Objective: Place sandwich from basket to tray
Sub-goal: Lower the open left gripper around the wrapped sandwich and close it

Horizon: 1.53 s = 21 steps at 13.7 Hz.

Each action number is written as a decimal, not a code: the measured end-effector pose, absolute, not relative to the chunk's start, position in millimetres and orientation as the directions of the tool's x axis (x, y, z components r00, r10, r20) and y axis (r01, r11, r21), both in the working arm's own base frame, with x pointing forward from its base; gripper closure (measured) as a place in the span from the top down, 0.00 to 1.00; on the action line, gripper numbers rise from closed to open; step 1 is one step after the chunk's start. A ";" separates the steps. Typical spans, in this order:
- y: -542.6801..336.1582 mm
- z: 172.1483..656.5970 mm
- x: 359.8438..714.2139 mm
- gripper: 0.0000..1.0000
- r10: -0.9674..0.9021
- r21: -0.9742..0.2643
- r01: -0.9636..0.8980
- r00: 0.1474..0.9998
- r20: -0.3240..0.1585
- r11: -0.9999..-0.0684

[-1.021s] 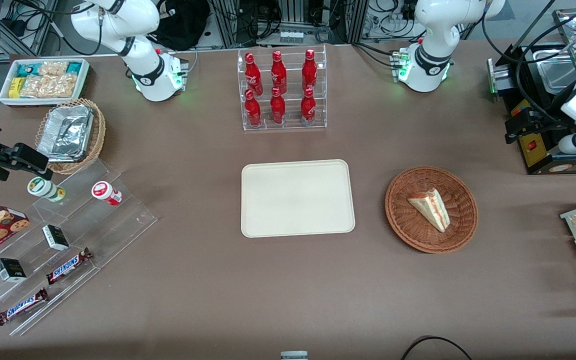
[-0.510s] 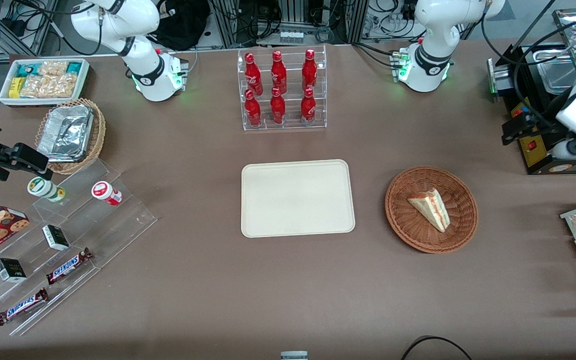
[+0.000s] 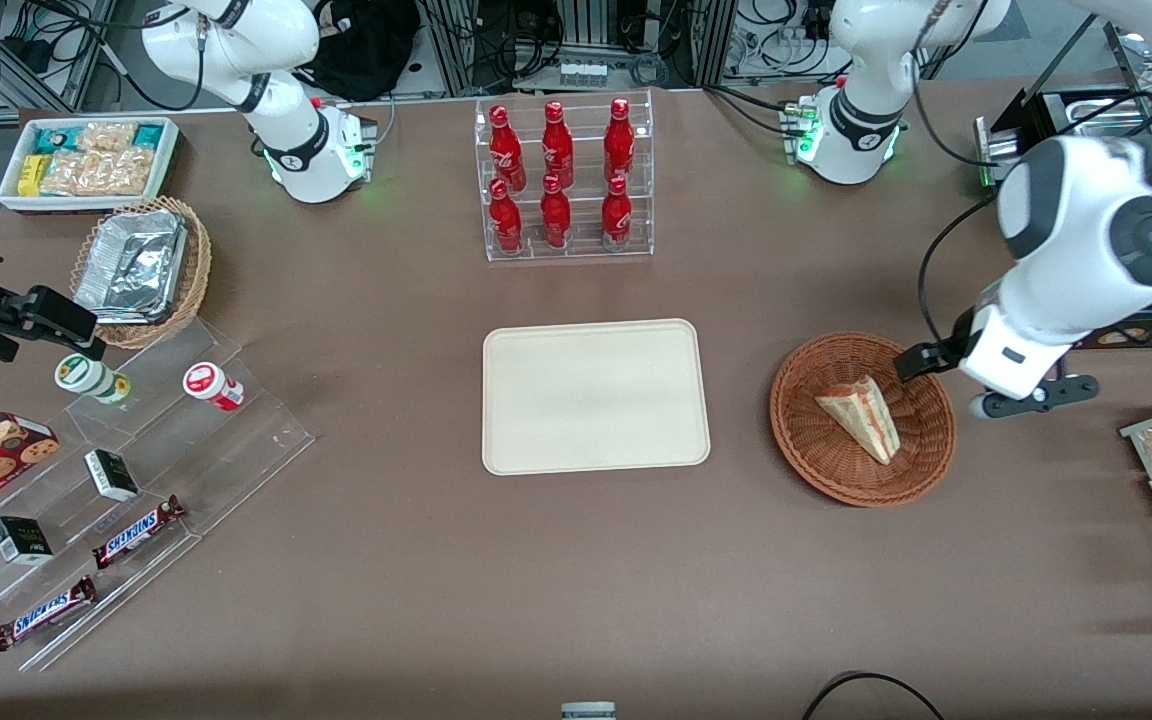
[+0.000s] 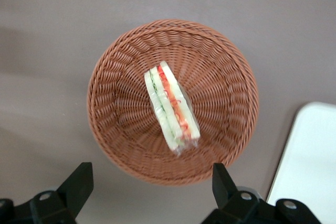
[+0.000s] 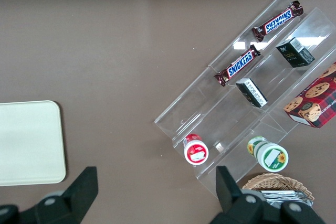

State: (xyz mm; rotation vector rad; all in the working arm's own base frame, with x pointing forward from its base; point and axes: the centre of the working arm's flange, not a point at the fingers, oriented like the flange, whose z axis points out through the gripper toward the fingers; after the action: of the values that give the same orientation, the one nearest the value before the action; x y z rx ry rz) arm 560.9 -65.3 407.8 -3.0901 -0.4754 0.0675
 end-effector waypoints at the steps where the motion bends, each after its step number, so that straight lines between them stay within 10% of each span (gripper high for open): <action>1: -69.6 395.7 556.4 1.00 0.373 -0.018 0.372 0.928 -0.028 -0.928; 18: -94.5 258.0 543.0 1.00 0.588 0.042 0.588 0.809 -0.024 -0.808; 21: -94.2 253.7 543.1 0.70 0.580 0.037 0.580 0.814 -0.021 -0.813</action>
State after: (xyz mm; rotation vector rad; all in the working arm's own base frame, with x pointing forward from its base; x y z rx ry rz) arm 543.1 -94.2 253.7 -3.0313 -0.9700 0.0138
